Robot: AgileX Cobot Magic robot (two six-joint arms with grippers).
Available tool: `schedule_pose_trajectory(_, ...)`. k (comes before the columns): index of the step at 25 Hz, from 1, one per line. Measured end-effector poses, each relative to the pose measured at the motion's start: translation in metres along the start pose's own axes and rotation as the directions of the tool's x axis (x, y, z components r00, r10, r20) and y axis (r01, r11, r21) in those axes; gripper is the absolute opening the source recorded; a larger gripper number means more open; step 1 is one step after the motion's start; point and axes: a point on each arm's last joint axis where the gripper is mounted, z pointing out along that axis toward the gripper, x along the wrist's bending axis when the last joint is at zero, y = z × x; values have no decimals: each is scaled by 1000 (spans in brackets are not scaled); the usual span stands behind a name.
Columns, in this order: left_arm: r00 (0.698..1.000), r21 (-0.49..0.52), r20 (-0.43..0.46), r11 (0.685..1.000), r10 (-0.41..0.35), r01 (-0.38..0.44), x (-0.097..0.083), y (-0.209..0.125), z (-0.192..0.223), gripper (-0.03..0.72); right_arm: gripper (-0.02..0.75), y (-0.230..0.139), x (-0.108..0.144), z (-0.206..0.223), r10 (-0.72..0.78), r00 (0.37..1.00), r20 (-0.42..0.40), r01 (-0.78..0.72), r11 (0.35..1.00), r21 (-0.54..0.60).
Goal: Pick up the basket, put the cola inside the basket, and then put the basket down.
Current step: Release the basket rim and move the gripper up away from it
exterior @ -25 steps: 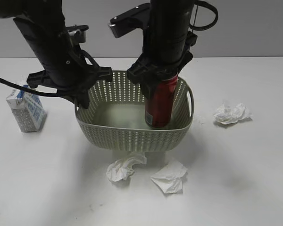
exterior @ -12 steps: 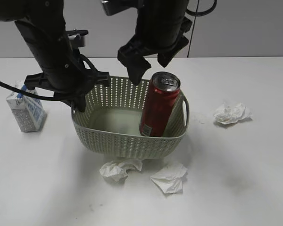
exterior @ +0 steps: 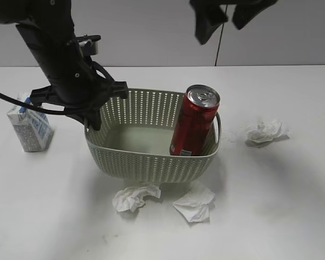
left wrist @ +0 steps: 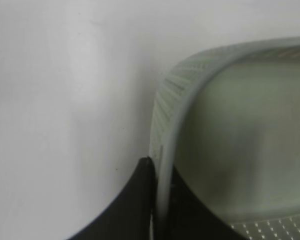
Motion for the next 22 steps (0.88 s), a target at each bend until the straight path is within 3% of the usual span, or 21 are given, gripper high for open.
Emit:
schedule_pose_trajectory(7, 1000, 0, 3, 1000, -1, 1, 0, 0, 0, 0, 628, -24, -90, -34, 250, 966, 57, -248, 968, -50)
schedule_pose_trajectory(11, 1000, 0, 3, 1000, -3, 3, 0, 0, 0, 0, 620, -60, -120, -45, 335, 938, 88, -335, 942, -17)
schedule_pose_trajectory(18, 999, -19, 15, 999, -50, 50, 13, 8, -2, 0, 606, -135, -99, -59, 336, 937, 92, -342, 937, 68)
schedule_pose_trajectory(22, 998, -51, 25, 997, -65, 66, 22, 15, -4, 0, 595, -183, -78, -65, 341, 936, 82, -346, 937, 49)
